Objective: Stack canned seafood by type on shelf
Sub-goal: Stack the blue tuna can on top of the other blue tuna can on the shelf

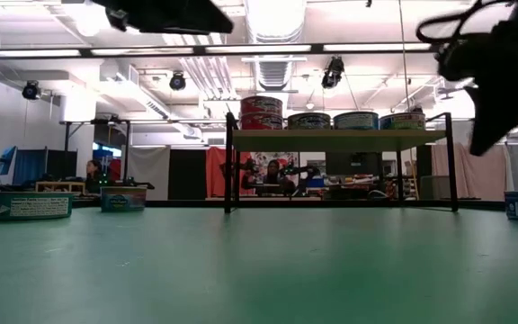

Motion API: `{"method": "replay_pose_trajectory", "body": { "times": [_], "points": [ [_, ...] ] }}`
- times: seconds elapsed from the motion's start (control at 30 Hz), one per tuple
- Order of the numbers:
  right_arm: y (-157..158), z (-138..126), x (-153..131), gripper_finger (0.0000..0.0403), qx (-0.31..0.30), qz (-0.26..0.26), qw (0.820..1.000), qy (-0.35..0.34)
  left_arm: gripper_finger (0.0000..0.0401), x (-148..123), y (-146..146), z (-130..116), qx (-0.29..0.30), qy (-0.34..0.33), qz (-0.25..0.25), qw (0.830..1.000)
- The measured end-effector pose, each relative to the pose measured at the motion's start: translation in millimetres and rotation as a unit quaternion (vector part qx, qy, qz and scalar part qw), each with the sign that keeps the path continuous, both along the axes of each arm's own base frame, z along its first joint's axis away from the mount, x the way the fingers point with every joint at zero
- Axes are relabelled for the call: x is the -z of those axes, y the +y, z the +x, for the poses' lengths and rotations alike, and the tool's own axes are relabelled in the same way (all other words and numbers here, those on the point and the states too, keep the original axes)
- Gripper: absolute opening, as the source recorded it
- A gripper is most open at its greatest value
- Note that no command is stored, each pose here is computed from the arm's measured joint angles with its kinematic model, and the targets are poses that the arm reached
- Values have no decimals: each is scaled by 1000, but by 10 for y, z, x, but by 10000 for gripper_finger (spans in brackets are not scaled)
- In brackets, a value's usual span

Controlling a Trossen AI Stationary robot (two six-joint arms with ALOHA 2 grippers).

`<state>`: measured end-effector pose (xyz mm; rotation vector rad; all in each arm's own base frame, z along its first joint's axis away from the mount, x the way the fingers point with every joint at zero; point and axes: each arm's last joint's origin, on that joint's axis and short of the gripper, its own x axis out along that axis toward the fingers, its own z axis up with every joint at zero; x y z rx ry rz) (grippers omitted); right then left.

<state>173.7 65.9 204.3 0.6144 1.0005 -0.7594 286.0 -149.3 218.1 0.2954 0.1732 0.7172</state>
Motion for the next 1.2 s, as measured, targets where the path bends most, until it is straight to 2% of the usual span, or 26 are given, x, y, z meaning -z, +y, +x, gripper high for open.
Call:
{"method": "replay_pose_trajectory", "body": {
  "times": [0.07,0.13,0.23,0.33,0.5,0.67,0.93,1.2],
  "points": [
    [-15,-47,15,12,32,7,999,29,241,-9,-30,36,32,9,-2,999],
    [-20,-69,21,12,56,12,997,48,240,-24,-59,77,90,15,-18,996],
    [-37,-121,61,12,102,24,990,91,237,-2,-80,107,196,33,-60,978],
    [-57,-154,107,12,135,22,981,136,234,28,-82,119,244,43,-95,964],
    [-51,-129,178,12,148,20,974,168,233,68,-63,108,224,53,-104,967],
    [-45,-85,262,12,145,7,971,191,233,66,-44,103,195,50,-90,975],
    [-17,-27,341,12,140,7,970,199,233,73,17,73,93,45,-50,993],
    [3,20,416,12,132,4,969,208,233,105,25,60,88,54,-52,993]
  ]
}}
